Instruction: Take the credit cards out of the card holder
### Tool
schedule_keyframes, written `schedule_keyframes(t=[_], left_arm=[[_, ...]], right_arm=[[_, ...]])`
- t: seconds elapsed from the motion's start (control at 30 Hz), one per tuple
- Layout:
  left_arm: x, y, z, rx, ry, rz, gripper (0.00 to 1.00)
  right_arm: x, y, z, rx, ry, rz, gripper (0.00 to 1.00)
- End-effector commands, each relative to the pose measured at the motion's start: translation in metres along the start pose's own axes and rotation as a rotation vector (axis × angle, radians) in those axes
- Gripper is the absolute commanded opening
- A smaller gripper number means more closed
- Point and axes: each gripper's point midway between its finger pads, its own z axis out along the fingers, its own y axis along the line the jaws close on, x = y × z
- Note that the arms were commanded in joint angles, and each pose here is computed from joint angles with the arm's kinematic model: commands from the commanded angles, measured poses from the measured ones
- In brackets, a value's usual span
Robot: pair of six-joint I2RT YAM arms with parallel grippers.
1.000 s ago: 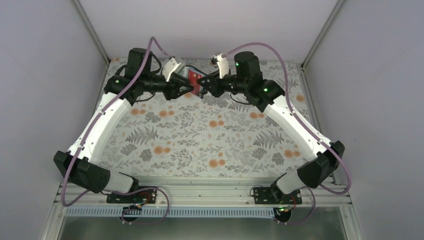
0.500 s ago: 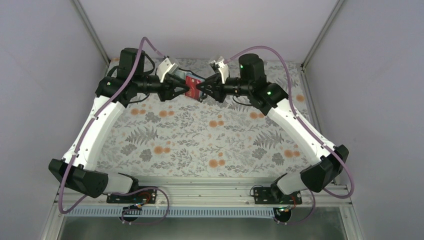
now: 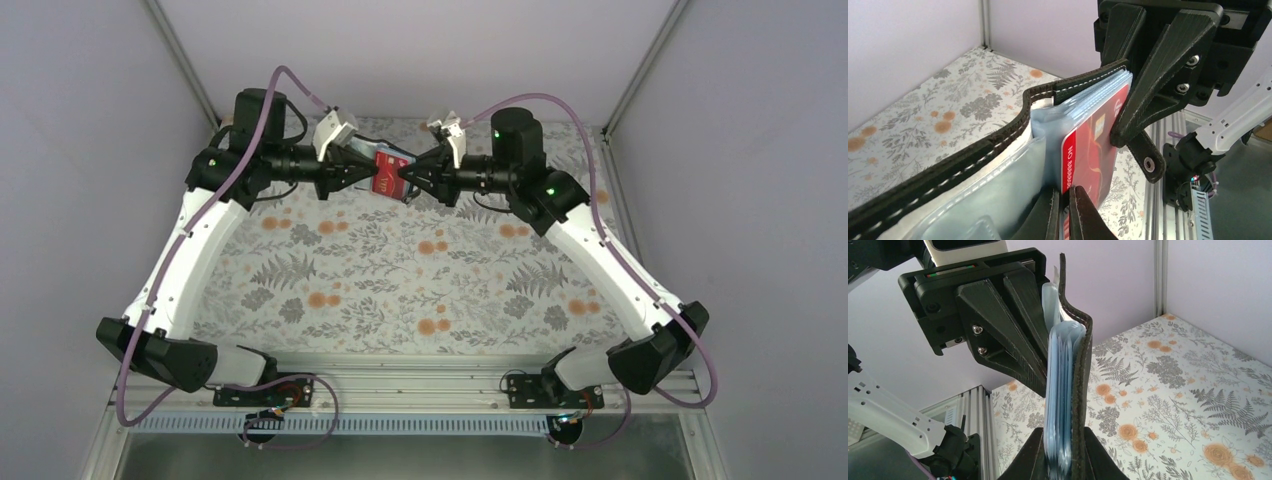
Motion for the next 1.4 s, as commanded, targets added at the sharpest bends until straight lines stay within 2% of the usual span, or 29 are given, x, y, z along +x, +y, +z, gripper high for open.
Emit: schedule_keyframes(t=[0.0, 0.1, 0.43, 0.67, 0.9, 1.0, 1.1, 1.17, 1.37], left_arm=[[-0.018, -0.048, -0.001, 0.213, -0.066, 0.071, 0.02], [-0.017, -0.048, -0.006, 0.211, -0.074, 0.066, 0.02], [-0.009, -0.023, -0.024, 0.151, -0.097, 0.012, 0.02], [-0.002, -0.022, -0.025, 0.131, -0.085, 0.02, 0.02], [-0.005, -0.02, -0.032, 0.109, -0.094, 0.04, 0.02], [-0.002, -0.014, -0.029, 0.093, -0.088, 0.03, 0.02], [-0.003, -0.014, -0.029, 0.094, -0.09, 0.024, 0.02], [-0.005, -0.015, -0.03, 0.093, -0.092, 0.029, 0.02], [0.001, 0.007, -0.039, -0.032, -0.074, 0.043, 0.02]], right_arm=[[-0.016, 0.025, 0.007, -0.117, -0.062, -0.072, 0.04], [-0.013, 0.027, 0.005, -0.121, -0.063, -0.078, 0.05], [0.001, 0.032, -0.007, -0.161, -0.075, -0.1, 0.26], [0.004, 0.031, -0.004, -0.182, -0.065, -0.092, 0.25], [0.012, 0.029, -0.006, -0.174, -0.047, -0.08, 0.29], [0.011, 0.029, -0.007, -0.175, -0.046, -0.08, 0.27], [0.008, 0.028, -0.007, -0.164, -0.05, -0.078, 0.11], [0.008, 0.027, -0.008, -0.16, -0.05, -0.078, 0.05], [0.013, 0.018, -0.016, -0.121, -0.038, -0.076, 0.04]])
